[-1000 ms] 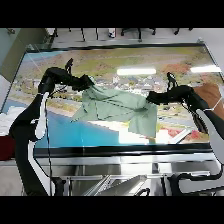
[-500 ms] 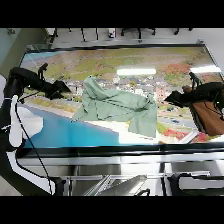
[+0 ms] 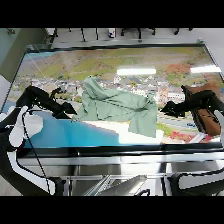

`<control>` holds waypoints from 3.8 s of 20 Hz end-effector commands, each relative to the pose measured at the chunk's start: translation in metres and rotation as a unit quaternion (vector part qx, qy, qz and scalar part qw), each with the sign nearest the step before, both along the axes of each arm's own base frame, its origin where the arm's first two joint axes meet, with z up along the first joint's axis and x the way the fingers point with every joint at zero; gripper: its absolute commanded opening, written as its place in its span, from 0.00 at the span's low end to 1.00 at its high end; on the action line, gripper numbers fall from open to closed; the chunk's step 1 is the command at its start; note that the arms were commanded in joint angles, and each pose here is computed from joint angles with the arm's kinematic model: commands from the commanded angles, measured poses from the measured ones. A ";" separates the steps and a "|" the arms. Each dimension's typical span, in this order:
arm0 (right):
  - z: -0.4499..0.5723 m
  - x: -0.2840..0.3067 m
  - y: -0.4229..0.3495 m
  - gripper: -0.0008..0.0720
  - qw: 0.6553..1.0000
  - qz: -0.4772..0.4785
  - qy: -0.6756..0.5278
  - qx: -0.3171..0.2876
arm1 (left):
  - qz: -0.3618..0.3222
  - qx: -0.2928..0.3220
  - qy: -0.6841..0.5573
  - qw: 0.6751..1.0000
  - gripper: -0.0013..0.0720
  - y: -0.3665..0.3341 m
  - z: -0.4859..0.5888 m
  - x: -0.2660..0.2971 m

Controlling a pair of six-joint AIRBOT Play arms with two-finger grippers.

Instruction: Fold the shirts.

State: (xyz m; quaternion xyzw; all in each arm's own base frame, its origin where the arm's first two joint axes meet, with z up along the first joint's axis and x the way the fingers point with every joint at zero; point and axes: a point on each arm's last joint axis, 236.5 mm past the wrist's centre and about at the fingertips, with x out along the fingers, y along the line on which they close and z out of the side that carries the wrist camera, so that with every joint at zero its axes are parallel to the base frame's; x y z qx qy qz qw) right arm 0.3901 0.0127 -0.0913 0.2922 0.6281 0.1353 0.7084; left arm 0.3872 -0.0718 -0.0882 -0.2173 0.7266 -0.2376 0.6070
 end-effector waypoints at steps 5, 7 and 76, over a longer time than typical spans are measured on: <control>-0.025 0.023 0.026 0.58 1.000 -0.010 -0.017 0.019 | -0.036 -0.004 0.035 0.999 0.54 -0.025 -0.028 -0.017; -0.030 0.028 0.033 0.58 0.999 -0.011 -0.021 0.021 | -0.038 -0.005 0.037 0.999 0.13 -0.025 -0.031 -0.017; 0.040 -0.034 -0.050 0.43 0.995 -0.054 0.017 0.085 | 0.075 -0.002 0.054 0.996 0.96 0.038 -0.018 -0.040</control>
